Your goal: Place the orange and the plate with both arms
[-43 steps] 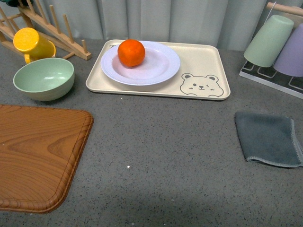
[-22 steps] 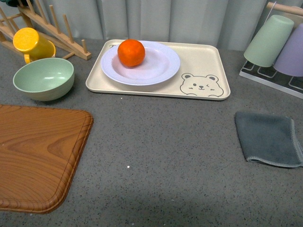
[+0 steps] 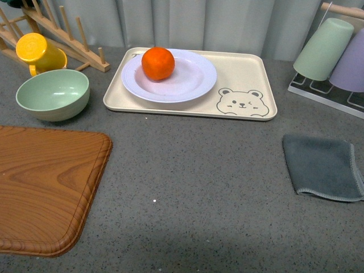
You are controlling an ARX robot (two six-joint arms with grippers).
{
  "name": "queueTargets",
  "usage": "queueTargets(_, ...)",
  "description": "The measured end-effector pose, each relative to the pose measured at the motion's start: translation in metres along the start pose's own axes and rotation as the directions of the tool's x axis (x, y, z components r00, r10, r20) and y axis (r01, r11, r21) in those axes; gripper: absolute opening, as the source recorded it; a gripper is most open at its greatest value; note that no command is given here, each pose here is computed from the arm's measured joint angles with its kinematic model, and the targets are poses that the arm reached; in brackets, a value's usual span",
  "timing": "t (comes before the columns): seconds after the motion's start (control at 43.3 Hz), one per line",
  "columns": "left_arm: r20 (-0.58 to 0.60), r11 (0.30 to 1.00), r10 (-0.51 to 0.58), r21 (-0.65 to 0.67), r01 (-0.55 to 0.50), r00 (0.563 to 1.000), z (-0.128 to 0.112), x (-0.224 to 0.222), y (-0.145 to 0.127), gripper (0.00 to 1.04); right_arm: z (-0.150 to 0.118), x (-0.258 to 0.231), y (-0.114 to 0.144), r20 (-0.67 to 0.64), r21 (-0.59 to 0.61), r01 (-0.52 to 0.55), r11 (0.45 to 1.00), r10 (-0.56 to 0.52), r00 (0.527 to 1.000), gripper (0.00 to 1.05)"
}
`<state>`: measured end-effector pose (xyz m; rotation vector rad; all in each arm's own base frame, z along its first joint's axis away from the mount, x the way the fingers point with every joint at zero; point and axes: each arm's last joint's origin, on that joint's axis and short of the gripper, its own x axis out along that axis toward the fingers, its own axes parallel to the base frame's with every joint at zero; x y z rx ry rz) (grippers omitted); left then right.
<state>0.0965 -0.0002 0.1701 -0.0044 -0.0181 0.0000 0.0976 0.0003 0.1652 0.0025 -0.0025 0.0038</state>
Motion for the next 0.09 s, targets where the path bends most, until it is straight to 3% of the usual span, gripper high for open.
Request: queueTargets(0.092, 0.000, 1.000, 0.000, 0.000, 0.000, 1.000, 0.0000, 0.0000, 0.0000, 0.98, 0.0000, 0.0000, 0.0000, 0.000, 0.000, 0.000, 1.000, 0.000, 1.000, 0.95)
